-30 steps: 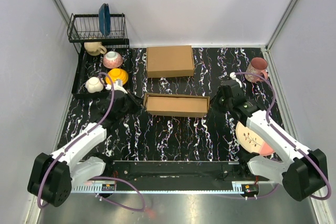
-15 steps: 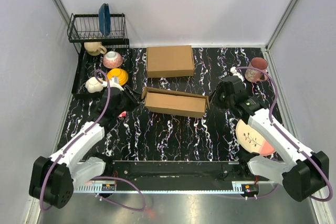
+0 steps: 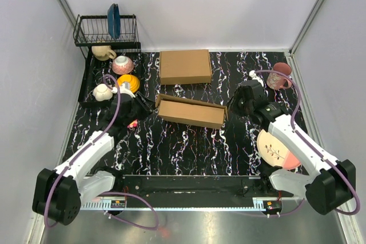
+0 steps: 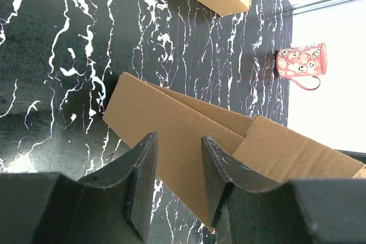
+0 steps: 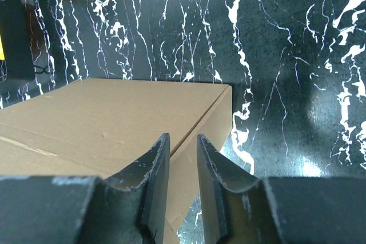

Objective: Fold the paper box

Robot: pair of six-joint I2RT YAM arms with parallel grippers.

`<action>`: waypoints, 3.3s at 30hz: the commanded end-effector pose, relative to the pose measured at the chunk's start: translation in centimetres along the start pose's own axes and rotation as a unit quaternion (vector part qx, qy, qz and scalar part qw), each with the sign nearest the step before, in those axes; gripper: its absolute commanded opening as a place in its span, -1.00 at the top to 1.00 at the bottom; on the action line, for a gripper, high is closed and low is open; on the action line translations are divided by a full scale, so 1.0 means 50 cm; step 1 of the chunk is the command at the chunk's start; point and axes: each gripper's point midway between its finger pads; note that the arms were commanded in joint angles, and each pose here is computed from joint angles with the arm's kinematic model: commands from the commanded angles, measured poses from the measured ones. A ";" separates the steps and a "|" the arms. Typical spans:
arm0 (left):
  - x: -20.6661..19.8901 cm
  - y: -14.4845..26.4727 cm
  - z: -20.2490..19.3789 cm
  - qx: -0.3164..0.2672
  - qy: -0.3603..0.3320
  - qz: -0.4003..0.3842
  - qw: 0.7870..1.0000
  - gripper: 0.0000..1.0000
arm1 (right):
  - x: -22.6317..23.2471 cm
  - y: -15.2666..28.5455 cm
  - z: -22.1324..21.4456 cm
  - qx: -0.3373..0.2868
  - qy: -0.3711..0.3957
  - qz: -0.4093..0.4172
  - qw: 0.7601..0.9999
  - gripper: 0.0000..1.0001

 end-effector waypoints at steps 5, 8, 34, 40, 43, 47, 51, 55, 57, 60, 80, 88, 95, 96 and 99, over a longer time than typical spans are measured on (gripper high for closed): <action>-0.073 -0.015 0.054 -0.016 -0.005 -0.042 0.999 0.20 | 0.025 -0.015 0.077 -0.035 0.010 0.000 0.999 0.34; -0.074 -0.020 0.057 -0.015 -0.006 -0.038 0.999 0.20 | 0.024 -0.011 0.100 -0.046 0.008 -0.001 0.999 0.32; -0.025 -0.006 0.119 -0.051 -0.006 0.006 0.999 0.09 | 0.066 0.101 0.182 -0.100 0.010 0.086 0.991 0.08; -0.011 0.011 0.151 -0.073 -0.012 0.021 0.997 0.04 | 0.078 0.131 0.169 -0.101 0.032 0.120 0.987 0.00; -0.002 0.027 0.175 -0.095 -0.024 0.032 0.995 -0.03 | 0.083 0.139 0.159 -0.088 0.049 0.128 0.987 -0.02; -0.071 0.058 0.218 -0.154 -0.068 -0.051 0.984 -0.21 | 0.087 0.146 0.142 -0.070 0.065 0.141 0.985 -0.04; -0.146 0.076 0.224 -0.158 -0.138 -0.140 0.968 -0.43 | 0.080 0.148 0.132 -0.064 0.074 0.139 0.985 -0.05; -0.184 0.080 0.220 -0.158 -0.202 -0.193 0.947 -0.41 | 0.073 0.148 0.126 -0.060 0.077 0.135 0.986 -0.06; -0.197 0.078 0.212 -0.154 -0.222 -0.215 0.939 -0.39 | 0.074 0.148 0.124 -0.058 0.077 0.137 0.986 -0.05; -0.196 0.062 0.198 -0.147 -0.282 -0.209 0.925 -0.33 | 0.072 0.149 0.123 -0.056 0.080 0.135 0.986 -0.06; -0.168 -0.002 0.147 -0.096 -0.352 -0.160 0.917 0.00 | 0.075 0.150 0.114 -0.046 0.082 0.140 0.986 -0.07; -0.170 -0.007 0.131 -0.083 -0.351 -0.167 0.918 0.28 | 0.068 0.149 0.116 -0.048 0.085 0.132 0.987 -0.08; -0.174 -0.008 0.115 -0.069 -0.340 -0.178 0.921 0.46 | 0.064 0.153 0.115 -0.045 0.091 0.125 0.987 -0.15; -0.171 -0.009 0.114 -0.067 -0.340 -0.176 0.922 0.49 | 0.066 0.155 0.116 -0.046 0.092 0.126 0.987 -0.16; -0.171 -0.011 0.109 -0.062 -0.336 -0.175 0.923 0.58 | 0.067 0.155 0.110 -0.039 0.093 0.130 0.986 -0.20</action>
Point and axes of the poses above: each gripper's point midway between its finger pads, its own y axis back along the fingers, its own x axis along the line the jaws close on, z = x × y, and after that the axes turned 4 degrees about -y, right-handed
